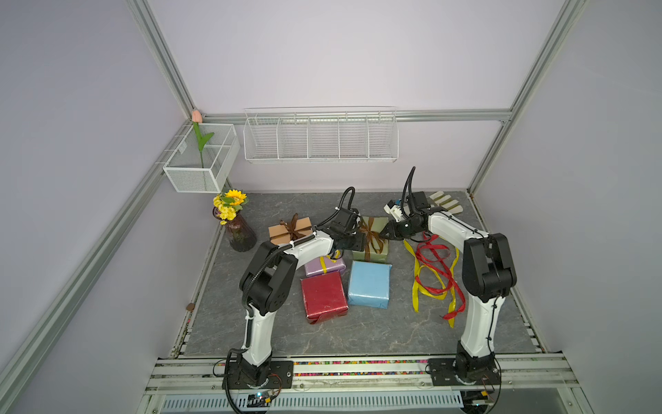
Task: Untie the ribbon bows on the gift boxes
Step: Untie the ribbon from the gift box.
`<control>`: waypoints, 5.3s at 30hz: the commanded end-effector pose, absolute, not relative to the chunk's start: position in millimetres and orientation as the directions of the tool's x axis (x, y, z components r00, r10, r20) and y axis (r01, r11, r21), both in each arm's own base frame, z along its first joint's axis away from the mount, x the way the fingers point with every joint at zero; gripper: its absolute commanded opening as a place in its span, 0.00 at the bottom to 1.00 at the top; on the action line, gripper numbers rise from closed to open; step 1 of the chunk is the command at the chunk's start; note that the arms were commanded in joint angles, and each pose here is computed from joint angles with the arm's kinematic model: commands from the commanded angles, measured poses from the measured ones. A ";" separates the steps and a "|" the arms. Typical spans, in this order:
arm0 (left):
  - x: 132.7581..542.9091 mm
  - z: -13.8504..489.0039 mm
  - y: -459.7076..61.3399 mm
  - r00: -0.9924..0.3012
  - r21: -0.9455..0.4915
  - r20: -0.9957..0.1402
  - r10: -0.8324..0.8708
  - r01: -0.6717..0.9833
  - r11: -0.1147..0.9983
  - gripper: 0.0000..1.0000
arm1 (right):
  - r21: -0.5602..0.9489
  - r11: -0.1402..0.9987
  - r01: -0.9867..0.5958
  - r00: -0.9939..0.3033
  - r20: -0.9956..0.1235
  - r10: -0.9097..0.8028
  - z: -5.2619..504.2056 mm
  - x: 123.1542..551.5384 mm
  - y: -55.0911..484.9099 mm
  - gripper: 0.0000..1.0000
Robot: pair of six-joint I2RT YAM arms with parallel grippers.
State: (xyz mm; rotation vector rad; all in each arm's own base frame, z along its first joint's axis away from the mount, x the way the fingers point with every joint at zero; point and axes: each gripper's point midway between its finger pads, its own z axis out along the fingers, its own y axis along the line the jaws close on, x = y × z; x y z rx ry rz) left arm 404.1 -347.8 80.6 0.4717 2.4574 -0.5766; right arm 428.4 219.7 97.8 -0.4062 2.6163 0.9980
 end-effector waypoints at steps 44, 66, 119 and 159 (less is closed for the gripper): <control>391.8 61.2 -329.0 -0.815 -0.274 -0.552 0.178 0.378 0.884 0.60 | 0.499 0.622 -0.604 -0.640 -0.768 -0.006 342.3 380.5 211.9 0.07; 387.9 101.9 -336.4 -0.784 -0.316 -0.598 0.169 0.424 0.849 0.60 | 0.419 0.874 -0.246 -0.712 -0.689 0.130 257.3 443.0 125.8 0.07; 417.8 103.9 -413.2 -0.713 -0.322 -0.617 0.333 0.615 0.720 0.52 | 0.409 0.898 -0.165 -0.907 -0.420 0.024 76.7 398.0 205.9 0.54; 306.2 151.4 -326.6 -0.741 -0.326 -0.620 0.257 0.541 0.775 0.00 | 0.440 0.891 -0.108 -0.936 -0.348 0.058 30.9 406.3 213.6 0.54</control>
